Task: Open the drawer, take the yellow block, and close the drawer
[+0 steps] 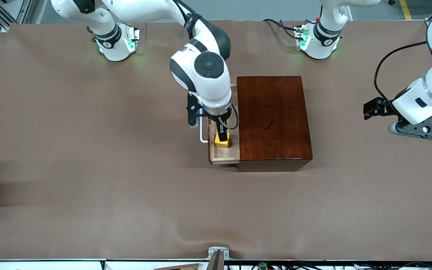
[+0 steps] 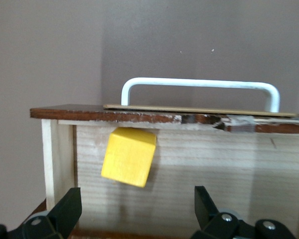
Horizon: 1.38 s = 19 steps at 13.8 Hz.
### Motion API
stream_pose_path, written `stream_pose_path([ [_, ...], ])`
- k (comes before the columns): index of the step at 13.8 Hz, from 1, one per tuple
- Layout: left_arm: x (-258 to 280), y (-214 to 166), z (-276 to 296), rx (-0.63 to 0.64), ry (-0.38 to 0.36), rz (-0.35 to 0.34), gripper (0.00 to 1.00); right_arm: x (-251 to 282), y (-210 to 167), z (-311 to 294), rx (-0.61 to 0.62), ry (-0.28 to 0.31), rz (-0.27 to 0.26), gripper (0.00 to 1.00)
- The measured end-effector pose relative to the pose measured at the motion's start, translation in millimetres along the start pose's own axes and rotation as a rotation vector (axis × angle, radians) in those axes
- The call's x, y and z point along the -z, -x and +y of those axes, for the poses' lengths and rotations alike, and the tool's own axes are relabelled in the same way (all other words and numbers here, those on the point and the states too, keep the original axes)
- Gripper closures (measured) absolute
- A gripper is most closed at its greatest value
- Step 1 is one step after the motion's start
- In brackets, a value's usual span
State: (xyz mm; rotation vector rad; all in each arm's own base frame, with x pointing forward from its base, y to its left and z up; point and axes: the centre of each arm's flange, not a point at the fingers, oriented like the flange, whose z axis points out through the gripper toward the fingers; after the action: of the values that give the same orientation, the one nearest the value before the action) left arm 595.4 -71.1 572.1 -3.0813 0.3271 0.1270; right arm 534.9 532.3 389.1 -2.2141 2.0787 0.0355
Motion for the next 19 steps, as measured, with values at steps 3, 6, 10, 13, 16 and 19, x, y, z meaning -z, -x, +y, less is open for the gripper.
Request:
stream_pose_path([
  [3, -1, 0, 2, -0.004, 0.0, -0.002, 0.0, -25, -3, -7, -0.015, -0.009, 0.011, 0.0],
  [6, -2, 0, 3, -0.005, 0.0, -0.004, 0.0, -42, -9, -13, -0.025, -0.015, 0.02, 0.0],
  [10, -3, 0, 3, -0.005, 0.0, -0.007, 0.0, -56, -10, -14, -0.027, -0.009, 0.028, 0.0],
  [13, -4, 0, 3, -0.005, 0.001, -0.009, 0.0, -63, -10, -13, -0.025, -0.003, 0.033, 0.0],
  [16, -4, 0, 3, -0.005, 0.001, -0.009, 0.0, -67, -8, -11, -0.021, -0.001, 0.034, 0.0],
  [19, -4, 0, 3, -0.005, 0.001, -0.009, 0.0, -66, -6, -11, -0.02, -0.003, 0.032, 0.32],
])
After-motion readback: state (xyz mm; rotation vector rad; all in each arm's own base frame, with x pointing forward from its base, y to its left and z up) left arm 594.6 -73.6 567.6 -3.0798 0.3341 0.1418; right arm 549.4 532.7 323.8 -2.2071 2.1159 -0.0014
